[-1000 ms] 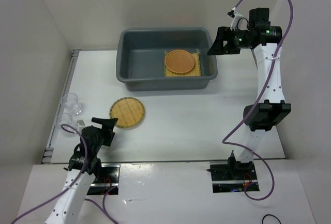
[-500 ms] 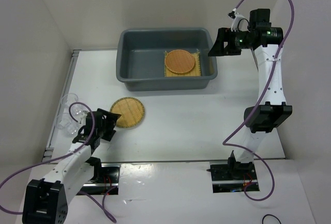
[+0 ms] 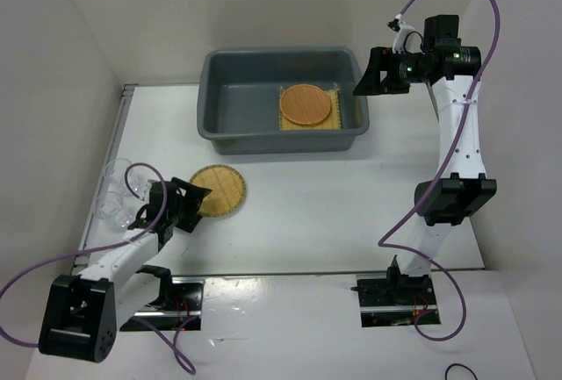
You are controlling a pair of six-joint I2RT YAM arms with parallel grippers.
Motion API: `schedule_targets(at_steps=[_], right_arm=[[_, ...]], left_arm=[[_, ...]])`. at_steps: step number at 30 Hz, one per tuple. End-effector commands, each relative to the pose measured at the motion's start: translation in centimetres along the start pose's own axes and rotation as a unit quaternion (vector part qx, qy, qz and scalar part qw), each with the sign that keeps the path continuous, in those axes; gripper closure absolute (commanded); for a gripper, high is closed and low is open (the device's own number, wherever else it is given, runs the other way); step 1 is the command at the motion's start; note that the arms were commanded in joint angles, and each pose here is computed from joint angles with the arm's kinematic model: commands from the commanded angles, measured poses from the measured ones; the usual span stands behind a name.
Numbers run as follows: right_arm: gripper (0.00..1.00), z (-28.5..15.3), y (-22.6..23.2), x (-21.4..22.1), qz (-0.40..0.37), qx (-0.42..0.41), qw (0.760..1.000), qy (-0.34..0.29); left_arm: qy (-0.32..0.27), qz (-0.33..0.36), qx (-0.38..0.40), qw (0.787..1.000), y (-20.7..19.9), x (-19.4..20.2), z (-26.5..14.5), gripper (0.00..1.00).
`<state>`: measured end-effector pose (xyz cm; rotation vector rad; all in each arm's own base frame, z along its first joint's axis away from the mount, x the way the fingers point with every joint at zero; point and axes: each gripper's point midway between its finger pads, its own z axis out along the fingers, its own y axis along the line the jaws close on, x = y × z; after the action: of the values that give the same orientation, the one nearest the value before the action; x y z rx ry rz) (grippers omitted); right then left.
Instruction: Place the mixed dishes into the plastic bin
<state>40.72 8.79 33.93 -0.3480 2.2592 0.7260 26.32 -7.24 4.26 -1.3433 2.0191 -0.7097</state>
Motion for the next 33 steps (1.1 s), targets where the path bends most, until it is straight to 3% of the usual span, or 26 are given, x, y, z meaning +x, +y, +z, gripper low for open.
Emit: schedule_targets(at_steps=[1, 8, 11, 21, 33], right_arm=[[0.17, -1.5, 0.8, -1.2, -0.014, 0.005, 1.0, -0.028], [0.17, -1.7, 0.7, -1.1, -0.014, 0.01, 0.999, -0.027], [0.17, -1.7, 0.7, -1.1, -0.014, 0.01, 0.999, -0.027], [0.16, -1.5, 0.6, -1.2, -0.014, 0.01, 0.999, -0.027], [0.16, -1.2, 0.4, -1.1, -0.011, 0.009, 1.0, -0.024]], left_arm=[[0.009, 0.012, 0.004, 1.0, -0.9, -0.1, 0.6, 0.04], [0.024, 0.007, 0.009, 1.0, -0.6, 0.6, 2.0, 0.04], [0.038, 0.018, 0.011, 0.999, -0.6, 1.0, 2.7, 0.09], [0.067, 0.039, 0.001, 0.997, -0.9, 2.2, 3.9, 0.52], [0.059, 0.044, 0.024, 0.997, -2.7, 1.9, 4.1, 0.56]])
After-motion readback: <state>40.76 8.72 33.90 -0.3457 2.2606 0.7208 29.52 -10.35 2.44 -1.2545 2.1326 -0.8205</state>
